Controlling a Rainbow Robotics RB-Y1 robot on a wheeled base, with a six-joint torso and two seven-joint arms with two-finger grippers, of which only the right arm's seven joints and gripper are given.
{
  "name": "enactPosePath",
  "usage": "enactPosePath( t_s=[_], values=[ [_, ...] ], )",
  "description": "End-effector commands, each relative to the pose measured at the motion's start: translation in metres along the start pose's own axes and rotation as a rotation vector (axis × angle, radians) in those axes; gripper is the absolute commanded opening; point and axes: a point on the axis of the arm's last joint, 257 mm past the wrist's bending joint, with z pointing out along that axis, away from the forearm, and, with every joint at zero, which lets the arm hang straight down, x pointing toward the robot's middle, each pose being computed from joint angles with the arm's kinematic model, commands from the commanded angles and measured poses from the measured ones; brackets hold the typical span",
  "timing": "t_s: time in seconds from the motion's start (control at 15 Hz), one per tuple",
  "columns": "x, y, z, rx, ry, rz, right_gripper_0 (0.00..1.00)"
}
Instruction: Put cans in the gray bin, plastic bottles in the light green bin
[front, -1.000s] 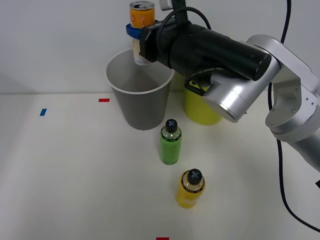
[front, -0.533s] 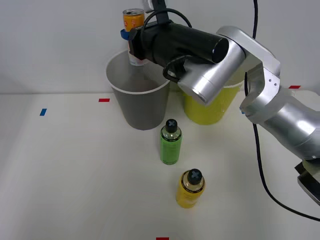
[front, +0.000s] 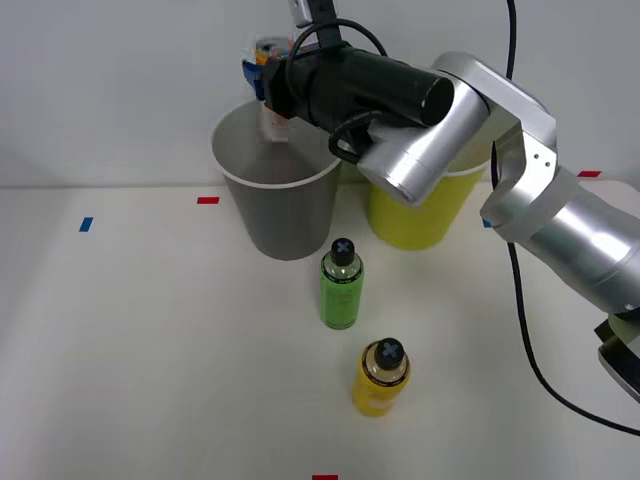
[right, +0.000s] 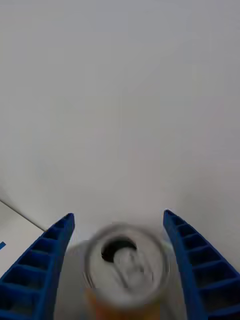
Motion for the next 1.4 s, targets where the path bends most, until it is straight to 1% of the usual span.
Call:
enactPosePath(
  t_s=[0.07, 0.4, 0.6, 0.8, 1.0, 1.2, 1.33, 1.4],
  values=[
    [-0.002, -0.002, -0.001, -0.002, -0.009, 0.009, 1.0],
    [-0.021, -0.001, -0.018, -0.02, -0.046, -0.01, 1.0],
    [-0.012, -0.002, -0.031, -0.03, -0.045, -0.007, 1.0],
    [-0.013, 0.001, -0.038, -0.038, -0.05, -0.015, 1.0],
    [-0.016, -0.011, -0.049, -0.009, -0.081, -0.035, 1.0],
    [-0.02, -0.032, -0.087, 0.028, -0.135, -0.012, 1.0],
    [-0.013, -0.045, -0.11, 0.058, -0.155, 0.011, 1.0],
    [-0.006, -0.056, -0.126, 0.091, -0.164, 0.012, 1.0]
  ],
)
